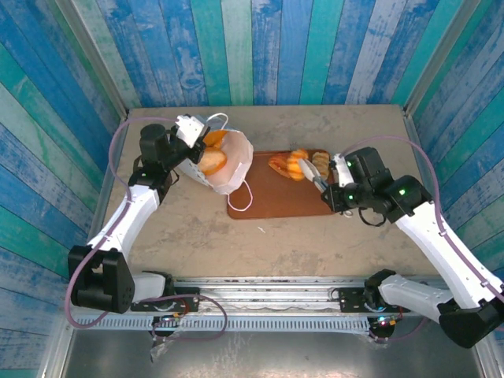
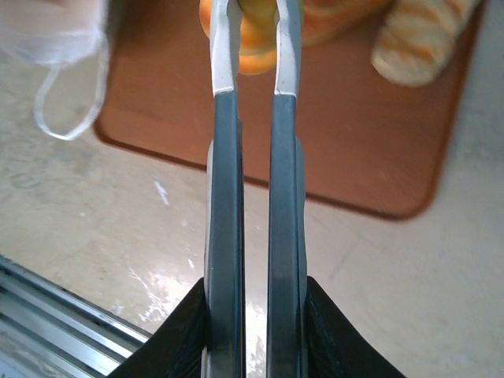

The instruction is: Take the fake bread out of the paper bag

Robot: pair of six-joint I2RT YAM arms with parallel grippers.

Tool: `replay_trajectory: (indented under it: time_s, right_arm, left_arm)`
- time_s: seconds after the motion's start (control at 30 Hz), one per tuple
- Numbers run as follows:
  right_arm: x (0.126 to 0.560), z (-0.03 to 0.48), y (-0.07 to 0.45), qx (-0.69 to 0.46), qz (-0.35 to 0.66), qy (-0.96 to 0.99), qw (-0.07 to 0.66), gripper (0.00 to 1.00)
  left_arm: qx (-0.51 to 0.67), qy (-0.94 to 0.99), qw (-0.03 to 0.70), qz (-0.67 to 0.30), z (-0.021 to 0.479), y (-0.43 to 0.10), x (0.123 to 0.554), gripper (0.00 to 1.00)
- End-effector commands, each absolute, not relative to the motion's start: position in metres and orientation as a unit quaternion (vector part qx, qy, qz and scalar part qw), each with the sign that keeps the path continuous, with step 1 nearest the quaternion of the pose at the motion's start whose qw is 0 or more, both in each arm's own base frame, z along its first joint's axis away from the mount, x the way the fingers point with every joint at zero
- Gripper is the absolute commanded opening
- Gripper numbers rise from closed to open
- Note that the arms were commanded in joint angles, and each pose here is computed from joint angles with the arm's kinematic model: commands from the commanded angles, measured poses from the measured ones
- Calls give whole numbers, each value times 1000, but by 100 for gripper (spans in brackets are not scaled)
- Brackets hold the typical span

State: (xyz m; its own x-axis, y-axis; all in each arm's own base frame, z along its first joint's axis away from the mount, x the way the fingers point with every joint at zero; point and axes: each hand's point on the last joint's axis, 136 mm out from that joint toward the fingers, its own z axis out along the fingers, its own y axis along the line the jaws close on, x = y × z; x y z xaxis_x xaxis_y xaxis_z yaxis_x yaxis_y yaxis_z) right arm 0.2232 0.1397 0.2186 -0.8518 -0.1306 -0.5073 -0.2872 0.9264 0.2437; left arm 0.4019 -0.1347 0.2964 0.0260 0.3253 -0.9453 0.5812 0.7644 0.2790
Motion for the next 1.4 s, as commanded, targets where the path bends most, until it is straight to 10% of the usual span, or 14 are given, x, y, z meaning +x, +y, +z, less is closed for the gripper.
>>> replay_trajectory:
  time_s: [0.0, 0.93, 1.37]
  right_arm:
    - [213, 203, 125, -75, 167, 957, 225, 20]
    - [208, 138, 81, 5, 109, 989, 100, 22]
    - [218, 140, 79, 11, 98, 990, 105, 38]
  left_arm:
    - [329, 677, 651, -95, 306, -135, 402, 0]
    - [328, 669, 661, -88, 317, -133, 395, 0]
    - [330, 671, 659, -86, 314, -133, 395, 0]
